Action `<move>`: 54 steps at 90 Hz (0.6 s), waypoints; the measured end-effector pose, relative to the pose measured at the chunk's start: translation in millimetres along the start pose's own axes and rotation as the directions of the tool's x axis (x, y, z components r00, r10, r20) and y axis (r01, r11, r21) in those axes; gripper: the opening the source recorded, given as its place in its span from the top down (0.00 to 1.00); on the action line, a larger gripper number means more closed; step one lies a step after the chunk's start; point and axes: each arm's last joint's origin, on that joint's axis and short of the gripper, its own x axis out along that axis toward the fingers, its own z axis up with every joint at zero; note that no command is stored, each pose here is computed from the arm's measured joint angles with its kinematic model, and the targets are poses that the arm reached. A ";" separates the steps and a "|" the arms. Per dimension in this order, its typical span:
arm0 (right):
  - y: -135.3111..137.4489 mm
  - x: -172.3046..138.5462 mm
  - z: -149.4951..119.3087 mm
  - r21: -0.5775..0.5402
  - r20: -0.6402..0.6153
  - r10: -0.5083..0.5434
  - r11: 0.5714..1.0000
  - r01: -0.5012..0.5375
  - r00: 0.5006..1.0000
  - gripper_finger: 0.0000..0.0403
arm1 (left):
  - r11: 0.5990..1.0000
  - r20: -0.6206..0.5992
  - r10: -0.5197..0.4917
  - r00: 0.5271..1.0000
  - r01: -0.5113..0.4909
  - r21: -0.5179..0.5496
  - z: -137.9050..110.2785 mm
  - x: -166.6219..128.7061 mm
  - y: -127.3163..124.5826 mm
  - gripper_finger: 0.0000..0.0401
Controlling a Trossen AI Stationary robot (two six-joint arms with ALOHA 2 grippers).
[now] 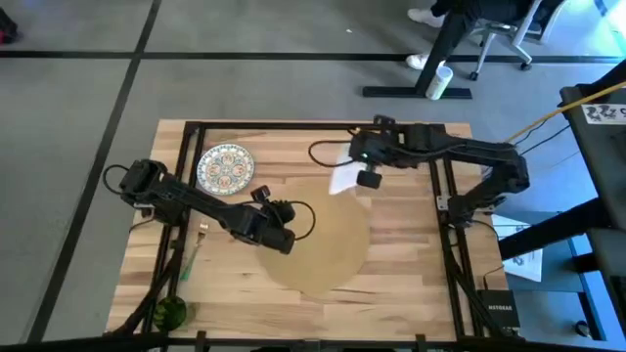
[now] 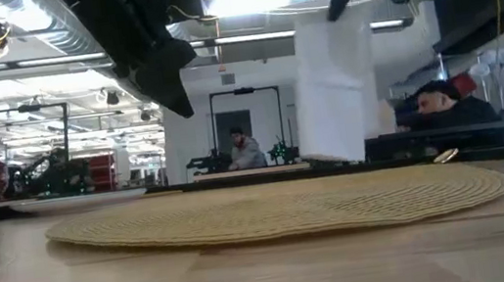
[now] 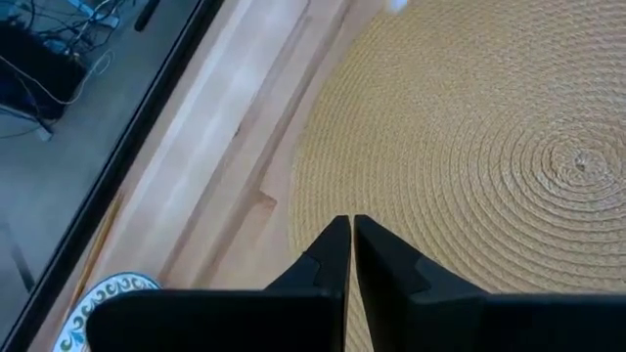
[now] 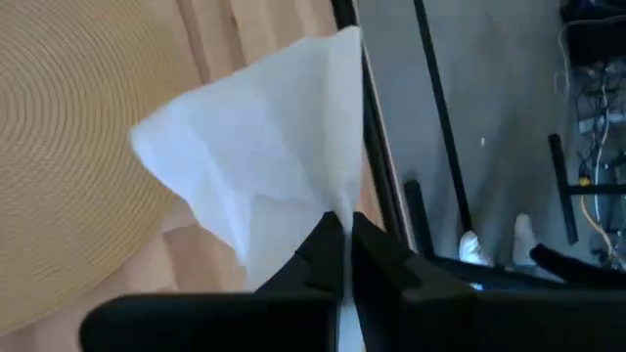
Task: Set table place
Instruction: Fold the table napkin
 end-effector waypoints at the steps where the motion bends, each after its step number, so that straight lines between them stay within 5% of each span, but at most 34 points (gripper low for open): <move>1: -0.3 1.3 1.0 -0.004 0.003 -0.002 1.000 0.002 1.000 1.00 | 1.000 -0.002 0.001 1.000 -0.001 0.000 -0.2 0.0 0.2 1.00; 23: -7.4 4.5 19.0 -0.034 0.049 -0.048 0.998 0.049 0.998 1.00 | 0.999 -0.037 0.031 0.999 -0.032 -0.028 -2.4 3.6 5.8 1.00; 54: 15.2 25.6 26.9 -0.115 -0.005 0.058 0.992 -0.058 0.998 1.00 | 0.999 -0.040 0.033 0.999 -0.035 -0.029 -2.5 4.0 6.4 1.00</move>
